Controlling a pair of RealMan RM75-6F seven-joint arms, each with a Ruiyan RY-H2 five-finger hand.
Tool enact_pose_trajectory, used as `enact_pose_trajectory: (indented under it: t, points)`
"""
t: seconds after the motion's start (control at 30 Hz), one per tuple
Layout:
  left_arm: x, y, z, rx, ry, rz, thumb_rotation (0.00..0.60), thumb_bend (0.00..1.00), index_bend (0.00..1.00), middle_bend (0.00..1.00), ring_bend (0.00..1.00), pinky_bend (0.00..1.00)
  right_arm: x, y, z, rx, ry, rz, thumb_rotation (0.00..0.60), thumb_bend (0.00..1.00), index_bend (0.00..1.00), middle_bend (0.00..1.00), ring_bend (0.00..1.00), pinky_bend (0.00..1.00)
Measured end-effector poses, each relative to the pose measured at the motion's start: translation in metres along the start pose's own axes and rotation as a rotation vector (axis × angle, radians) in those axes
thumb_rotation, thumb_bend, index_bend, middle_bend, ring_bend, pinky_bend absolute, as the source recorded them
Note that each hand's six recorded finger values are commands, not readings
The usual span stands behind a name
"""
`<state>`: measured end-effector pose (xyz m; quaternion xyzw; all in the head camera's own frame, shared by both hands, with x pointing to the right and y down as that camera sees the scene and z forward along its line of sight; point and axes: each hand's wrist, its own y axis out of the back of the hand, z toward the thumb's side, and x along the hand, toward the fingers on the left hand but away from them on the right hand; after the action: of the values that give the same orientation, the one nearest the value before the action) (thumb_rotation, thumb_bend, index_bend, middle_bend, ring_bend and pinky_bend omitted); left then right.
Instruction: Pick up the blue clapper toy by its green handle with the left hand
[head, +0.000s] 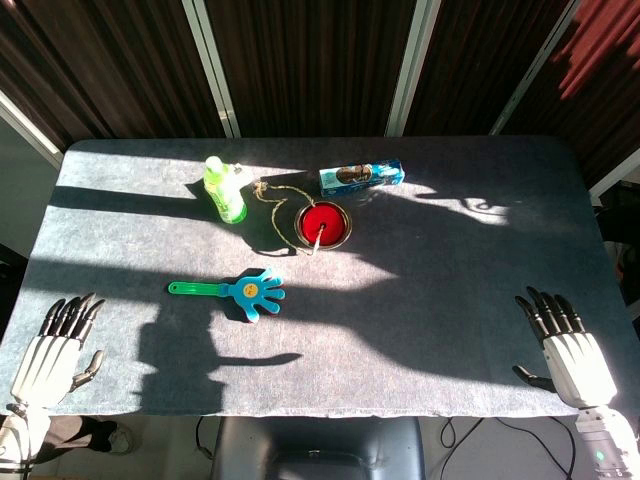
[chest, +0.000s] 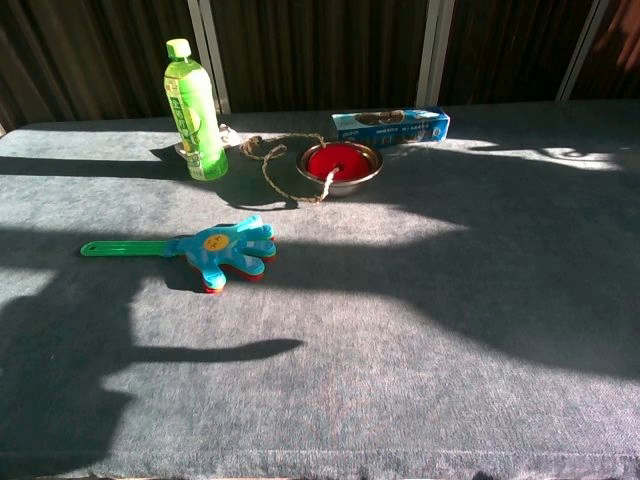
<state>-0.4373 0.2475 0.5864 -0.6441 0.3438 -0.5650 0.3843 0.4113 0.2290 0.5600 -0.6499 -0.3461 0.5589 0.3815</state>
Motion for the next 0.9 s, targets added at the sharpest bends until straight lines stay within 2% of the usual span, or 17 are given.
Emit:
enact_pose_trajectory:
  t: [0.23,0.4,0.5,0.7,0.9]
  points:
    - [0.004,-0.011,0.008,0.003,-0.034,-0.043,0.6,0.42,0.0,0.0,0.0,0.0,0.001,0.008,-0.004,-0.006,-0.012,-0.019,0.6,0.18,0.0,0.0,0.0,0.0]
    - [0.018,-0.02,0.021,-0.043,-0.085,-0.05,0.6,0.42,0.0,0.0,0.0,0.0,0.004,0.013,-0.006,-0.017,-0.018,-0.029,0.6,0.18,0.0,0.0,0.0,0.0]
    - [0.036,-0.031,0.035,-0.05,-0.137,-0.072,0.6,0.42,0.0,0.0,0.0,0.0,0.004,0.013,-0.007,-0.019,-0.017,-0.026,0.6,0.18,0.0,0.0,0.0,0.0]
    - [0.085,-0.058,0.071,-0.124,-0.223,-0.161,0.6,0.42,0.0,0.0,0.0,0.0,0.005,0.012,-0.006,-0.037,-0.014,-0.004,0.6,0.18,0.0,0.0,0.0,0.0]
    - [0.136,-0.08,0.091,-0.168,-0.219,-0.19,0.6,0.42,0.04,0.0,0.0,0.0,0.005,0.012,-0.008,-0.045,-0.021,0.011,0.6,0.18,0.0,0.0,0.0,0.0]
